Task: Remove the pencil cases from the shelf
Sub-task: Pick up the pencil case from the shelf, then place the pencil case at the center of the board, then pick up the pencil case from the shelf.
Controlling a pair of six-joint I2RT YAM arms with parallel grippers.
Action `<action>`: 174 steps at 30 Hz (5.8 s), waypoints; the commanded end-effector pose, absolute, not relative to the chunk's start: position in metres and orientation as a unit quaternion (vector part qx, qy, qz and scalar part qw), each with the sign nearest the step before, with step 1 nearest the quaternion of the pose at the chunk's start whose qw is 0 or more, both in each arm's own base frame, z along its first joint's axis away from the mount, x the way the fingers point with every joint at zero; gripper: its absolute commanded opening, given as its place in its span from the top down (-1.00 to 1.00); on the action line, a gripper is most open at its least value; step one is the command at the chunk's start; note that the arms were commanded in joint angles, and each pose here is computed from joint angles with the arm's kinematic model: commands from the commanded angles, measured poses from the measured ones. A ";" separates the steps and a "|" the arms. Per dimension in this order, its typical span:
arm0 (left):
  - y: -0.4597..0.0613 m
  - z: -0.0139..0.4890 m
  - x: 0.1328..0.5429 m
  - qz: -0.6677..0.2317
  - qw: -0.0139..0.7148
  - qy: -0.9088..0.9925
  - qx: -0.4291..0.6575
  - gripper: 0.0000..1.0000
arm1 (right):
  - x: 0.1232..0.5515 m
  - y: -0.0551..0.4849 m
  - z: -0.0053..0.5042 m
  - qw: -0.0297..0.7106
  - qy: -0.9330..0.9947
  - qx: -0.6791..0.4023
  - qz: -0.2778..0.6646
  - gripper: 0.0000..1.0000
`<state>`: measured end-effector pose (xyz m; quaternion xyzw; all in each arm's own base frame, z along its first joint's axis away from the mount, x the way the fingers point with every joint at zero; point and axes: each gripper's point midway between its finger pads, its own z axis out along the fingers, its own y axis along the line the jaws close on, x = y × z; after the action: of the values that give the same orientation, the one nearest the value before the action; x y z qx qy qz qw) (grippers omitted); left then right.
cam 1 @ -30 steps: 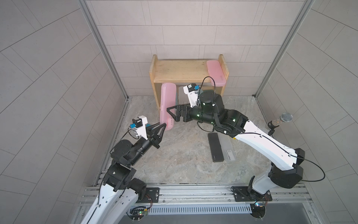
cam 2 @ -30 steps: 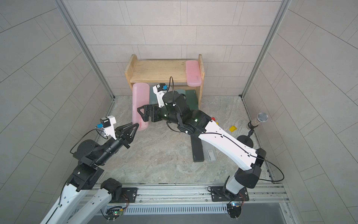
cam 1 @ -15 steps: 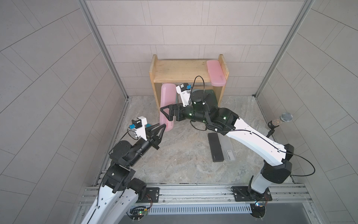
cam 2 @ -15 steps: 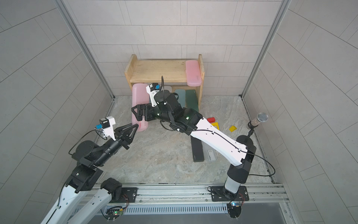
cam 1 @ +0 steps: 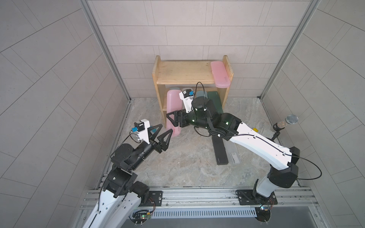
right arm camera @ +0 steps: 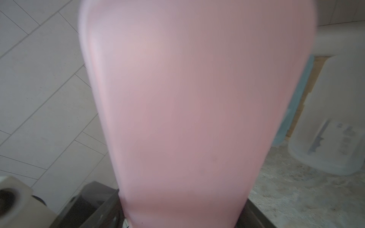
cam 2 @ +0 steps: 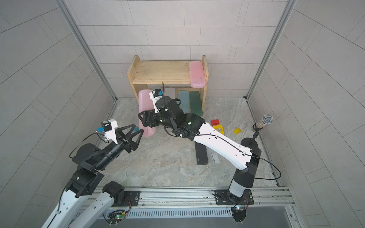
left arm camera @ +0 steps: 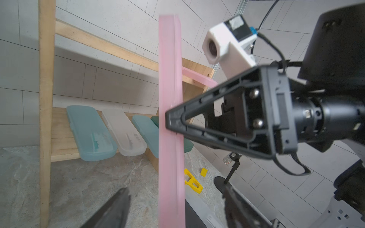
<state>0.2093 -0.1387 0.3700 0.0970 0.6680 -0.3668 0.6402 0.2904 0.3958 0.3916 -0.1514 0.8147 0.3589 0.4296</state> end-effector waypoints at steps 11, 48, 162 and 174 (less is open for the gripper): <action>-0.125 0.385 0.228 -0.334 0.654 0.677 0.049 -0.99 | 0.225 0.258 0.204 0.272 0.931 -0.108 0.217 -0.15; -0.151 0.362 0.263 -0.393 0.611 0.687 0.019 -0.99 | 0.289 0.237 0.059 0.159 0.980 -0.046 0.114 -0.94; -0.350 0.485 0.403 -0.594 0.417 0.683 -0.079 1.00 | 0.258 0.054 0.346 0.435 0.881 0.067 0.175 -1.00; -0.247 0.473 0.305 -0.462 0.571 0.665 0.138 1.00 | 0.270 0.130 0.483 0.535 0.773 0.011 0.340 -1.00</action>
<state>0.3465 -0.2496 0.4620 0.0181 0.6981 -0.4990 0.5131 0.2582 0.1051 0.4636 0.0171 0.7945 0.2991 0.5282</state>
